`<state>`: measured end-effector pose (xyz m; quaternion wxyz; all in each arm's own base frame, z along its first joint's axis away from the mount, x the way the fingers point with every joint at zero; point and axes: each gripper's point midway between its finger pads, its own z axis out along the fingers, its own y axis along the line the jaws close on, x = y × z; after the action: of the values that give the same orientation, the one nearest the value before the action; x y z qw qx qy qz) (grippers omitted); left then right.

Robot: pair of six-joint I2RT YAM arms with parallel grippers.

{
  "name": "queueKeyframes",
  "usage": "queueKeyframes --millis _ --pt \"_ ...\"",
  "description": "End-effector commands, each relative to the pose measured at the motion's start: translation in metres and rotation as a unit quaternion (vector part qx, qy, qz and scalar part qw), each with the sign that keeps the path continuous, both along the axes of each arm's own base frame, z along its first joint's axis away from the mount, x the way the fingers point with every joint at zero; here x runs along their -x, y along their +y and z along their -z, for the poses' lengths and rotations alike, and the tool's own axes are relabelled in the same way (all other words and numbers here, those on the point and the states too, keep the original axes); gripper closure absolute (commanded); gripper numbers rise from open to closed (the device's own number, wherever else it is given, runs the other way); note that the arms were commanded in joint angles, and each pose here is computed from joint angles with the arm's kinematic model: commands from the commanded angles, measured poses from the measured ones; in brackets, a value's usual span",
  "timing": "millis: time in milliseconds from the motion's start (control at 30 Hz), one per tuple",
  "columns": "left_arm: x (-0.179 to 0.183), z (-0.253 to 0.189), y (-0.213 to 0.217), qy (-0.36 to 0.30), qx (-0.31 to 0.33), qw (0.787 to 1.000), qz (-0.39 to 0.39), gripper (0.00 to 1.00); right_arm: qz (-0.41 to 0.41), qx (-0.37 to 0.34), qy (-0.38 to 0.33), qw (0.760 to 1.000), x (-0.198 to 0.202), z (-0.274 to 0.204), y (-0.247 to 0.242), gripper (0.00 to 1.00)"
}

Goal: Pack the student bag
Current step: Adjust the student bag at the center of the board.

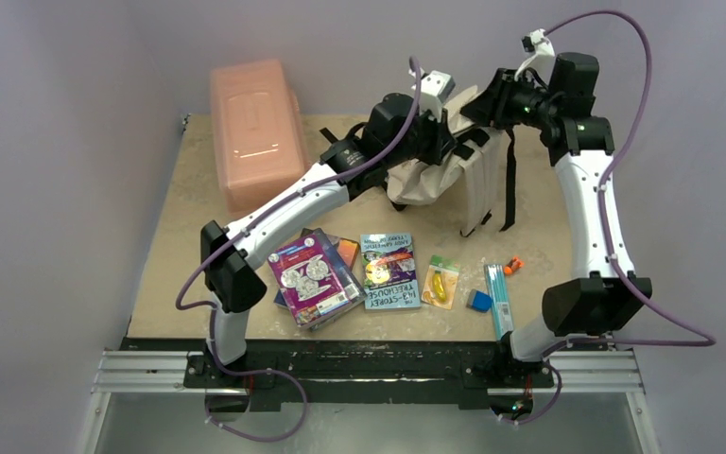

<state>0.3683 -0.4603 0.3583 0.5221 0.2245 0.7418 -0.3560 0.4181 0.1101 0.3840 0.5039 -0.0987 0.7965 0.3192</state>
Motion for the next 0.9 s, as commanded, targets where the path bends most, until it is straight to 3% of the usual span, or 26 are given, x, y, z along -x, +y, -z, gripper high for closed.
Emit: queueKeyframes --millis 0,67,167,367,533,700,767,867 --pt "-0.014 -0.051 0.012 0.005 0.096 0.992 -0.078 1.0 0.158 0.037 -0.002 0.987 -0.006 -0.013 -0.034 0.53" --pt "-0.016 -0.063 0.016 0.022 0.138 0.985 -0.1 1.0 0.225 0.085 0.011 0.971 -0.004 -0.005 -0.056 0.41" --pt "-0.02 -0.081 0.025 0.052 0.196 0.969 -0.138 1.0 0.279 0.117 0.007 0.953 0.009 -0.007 -0.077 0.32" --pt "-0.027 -0.113 0.043 0.075 0.273 0.941 -0.184 1.0 0.31 0.081 -0.053 0.946 0.048 -0.034 -0.085 0.18" --pt "-0.031 -0.128 0.05 0.076 0.309 0.927 -0.201 1.0 0.243 0.026 -0.068 0.967 0.085 -0.02 -0.055 0.09" --pt "-0.031 -0.133 0.046 0.079 0.327 0.923 -0.189 1.0 0.094 -0.028 -0.081 0.992 0.12 0.001 0.0 0.08" --pt "-0.03 -0.133 0.042 0.086 0.332 0.922 -0.183 1.0 0.054 -0.035 -0.081 0.995 0.129 0.011 0.019 0.02" --pt "-0.029 -0.132 0.038 0.095 0.335 0.921 -0.175 1.0 0.042 -0.02 -0.102 0.994 0.13 0.026 0.031 0.01"
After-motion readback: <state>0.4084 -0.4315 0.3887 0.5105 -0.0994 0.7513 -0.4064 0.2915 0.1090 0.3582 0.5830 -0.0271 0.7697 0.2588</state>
